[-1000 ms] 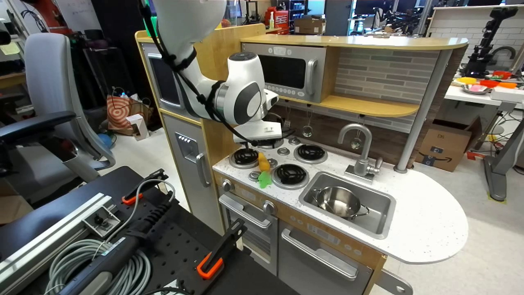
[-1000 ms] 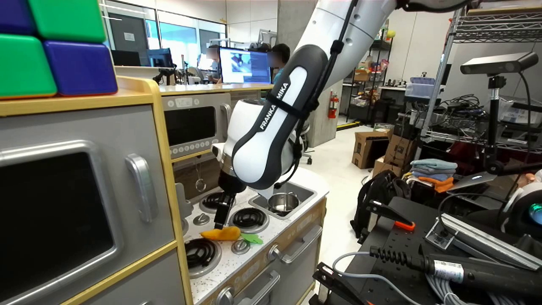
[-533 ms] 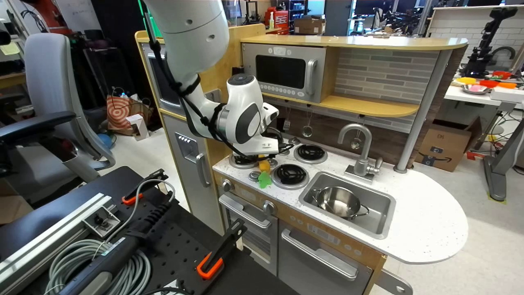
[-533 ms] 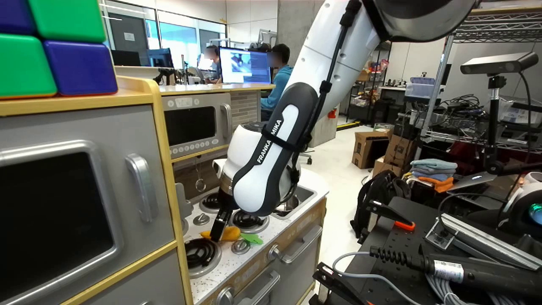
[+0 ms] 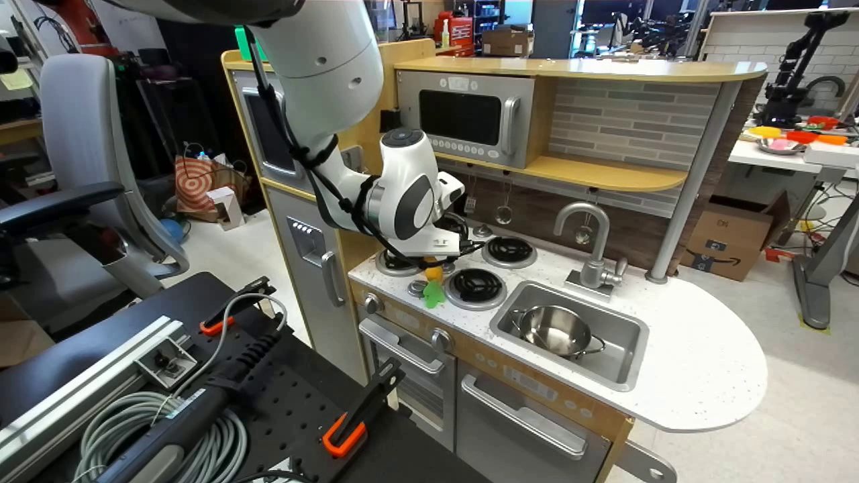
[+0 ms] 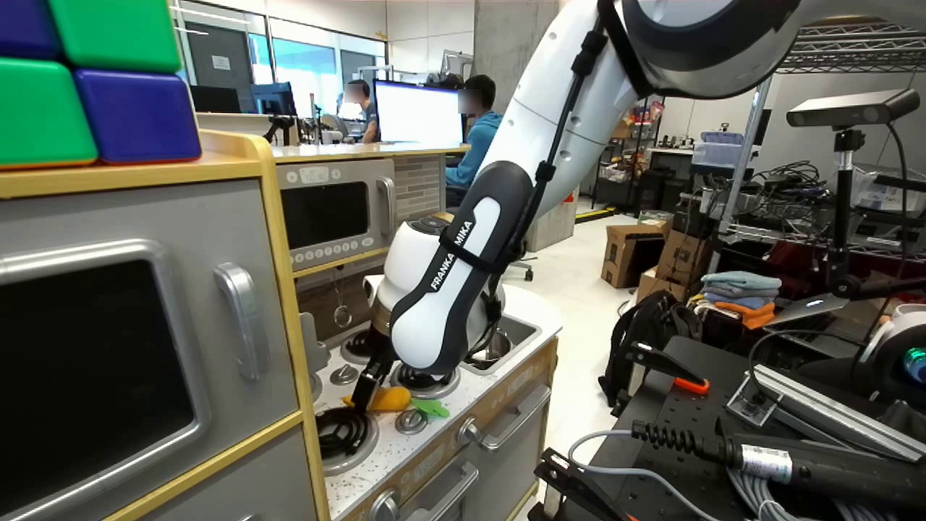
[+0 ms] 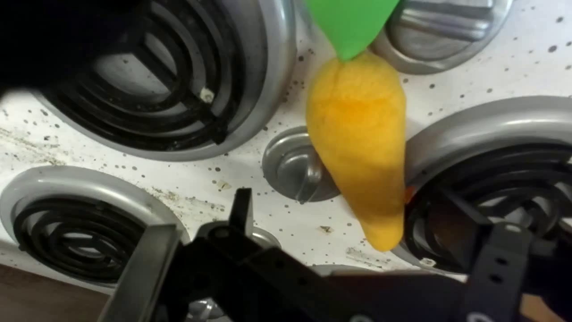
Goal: Remove the carrot toy from the stove and put it inside the silver pot in the sink
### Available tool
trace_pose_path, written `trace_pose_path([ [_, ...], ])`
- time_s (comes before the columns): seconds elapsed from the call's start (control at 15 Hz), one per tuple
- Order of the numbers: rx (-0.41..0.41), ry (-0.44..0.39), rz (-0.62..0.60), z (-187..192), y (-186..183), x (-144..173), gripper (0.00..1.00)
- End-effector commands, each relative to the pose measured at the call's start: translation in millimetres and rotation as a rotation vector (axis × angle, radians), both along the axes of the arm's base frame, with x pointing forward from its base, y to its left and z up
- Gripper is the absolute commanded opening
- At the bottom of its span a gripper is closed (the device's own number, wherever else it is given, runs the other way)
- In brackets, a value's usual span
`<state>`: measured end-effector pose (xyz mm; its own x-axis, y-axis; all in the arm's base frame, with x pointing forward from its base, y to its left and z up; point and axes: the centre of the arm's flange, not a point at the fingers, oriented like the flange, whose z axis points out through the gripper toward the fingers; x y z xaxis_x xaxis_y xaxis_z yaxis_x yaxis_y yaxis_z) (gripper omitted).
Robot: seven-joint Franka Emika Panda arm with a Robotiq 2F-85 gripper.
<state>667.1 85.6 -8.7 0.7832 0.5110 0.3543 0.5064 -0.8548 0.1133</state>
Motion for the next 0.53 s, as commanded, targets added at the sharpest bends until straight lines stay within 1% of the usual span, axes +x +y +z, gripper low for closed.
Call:
trace_pose_path([
  [0.0, 0.03, 0.044, -0.06, -19, -7, 9, 0.73],
  [0.07, 0.035, 0.062, -0.068, -22, -10, 6, 0.73],
  [0.13, 0.044, 0.069, -0.078, -24, -12, 4, 0.71],
  [0.27, 0.057, 0.084, -0.097, -26, -17, 2, 0.57],
  [0.33, 0.063, 0.089, -0.105, -26, -19, 2, 0.48],
  [0.47, 0.078, 0.094, -0.135, -25, -24, 3, 0.32],
])
